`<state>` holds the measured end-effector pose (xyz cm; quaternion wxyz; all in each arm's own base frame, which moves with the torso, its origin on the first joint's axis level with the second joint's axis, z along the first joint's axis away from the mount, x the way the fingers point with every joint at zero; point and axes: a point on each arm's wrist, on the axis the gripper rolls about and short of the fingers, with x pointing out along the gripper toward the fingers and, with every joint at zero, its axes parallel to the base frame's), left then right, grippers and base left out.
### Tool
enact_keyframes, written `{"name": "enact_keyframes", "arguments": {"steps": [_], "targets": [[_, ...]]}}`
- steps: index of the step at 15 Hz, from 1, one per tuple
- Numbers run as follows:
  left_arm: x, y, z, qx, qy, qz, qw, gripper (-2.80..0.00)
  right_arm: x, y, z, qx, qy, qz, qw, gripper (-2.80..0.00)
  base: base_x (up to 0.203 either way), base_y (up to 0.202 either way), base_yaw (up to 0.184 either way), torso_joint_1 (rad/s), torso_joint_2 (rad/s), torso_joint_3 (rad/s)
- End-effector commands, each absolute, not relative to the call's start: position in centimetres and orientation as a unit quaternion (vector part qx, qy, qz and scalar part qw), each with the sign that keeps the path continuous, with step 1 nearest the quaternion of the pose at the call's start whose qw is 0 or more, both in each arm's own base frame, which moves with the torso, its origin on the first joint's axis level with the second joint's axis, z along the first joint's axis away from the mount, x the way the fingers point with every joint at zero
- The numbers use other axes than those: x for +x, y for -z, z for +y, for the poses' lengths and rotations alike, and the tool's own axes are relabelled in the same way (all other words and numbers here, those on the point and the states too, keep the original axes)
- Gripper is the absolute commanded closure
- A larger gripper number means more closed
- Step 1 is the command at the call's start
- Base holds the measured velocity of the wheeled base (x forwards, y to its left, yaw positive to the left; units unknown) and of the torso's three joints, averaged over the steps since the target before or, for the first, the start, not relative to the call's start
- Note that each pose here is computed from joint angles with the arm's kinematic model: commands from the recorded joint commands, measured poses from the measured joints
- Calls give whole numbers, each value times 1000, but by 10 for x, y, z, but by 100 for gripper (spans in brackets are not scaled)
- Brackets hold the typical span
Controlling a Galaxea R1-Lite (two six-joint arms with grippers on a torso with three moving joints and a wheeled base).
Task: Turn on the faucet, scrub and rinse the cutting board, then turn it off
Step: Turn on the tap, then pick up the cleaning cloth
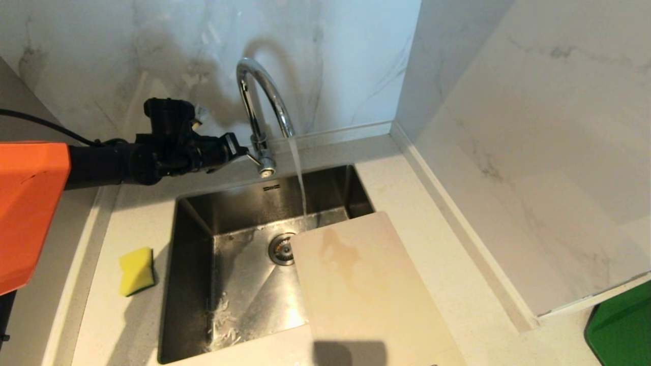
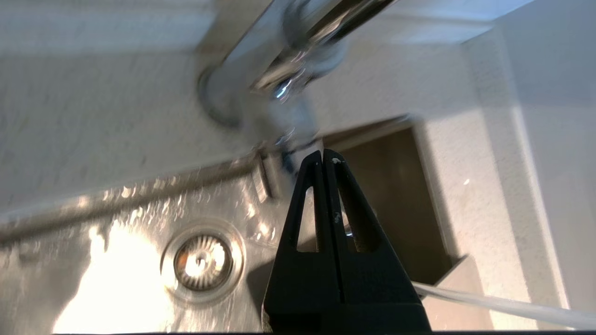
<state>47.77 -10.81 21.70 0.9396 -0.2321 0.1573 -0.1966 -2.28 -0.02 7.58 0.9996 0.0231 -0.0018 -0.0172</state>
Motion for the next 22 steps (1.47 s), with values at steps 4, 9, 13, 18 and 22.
{"name": "enact_keyframes", "arguments": {"steps": [4,9,13,18,22], "targets": [[461,-234,-110,-264,191,189,926,0,-23,-75,0,23,18,-2,1000,0,0,0,0,0,0,0],[458,-236,-108,-260,182,191,929,0,-23,-75,0,23,17,-2,1000,0,0,0,0,0,0,0],[440,-230,-88,-134,172,198,956,0,-23,-75,0,23,17,-2,1000,0,0,0,0,0,0,0],[381,-249,-45,-83,142,212,963,0,-23,-75,0,23,18,-2,1000,0,0,0,0,0,0,0],[327,-252,-20,-92,112,244,959,0,-23,-75,0,23,18,-2,1000,0,0,0,0,0,0,0]]}}
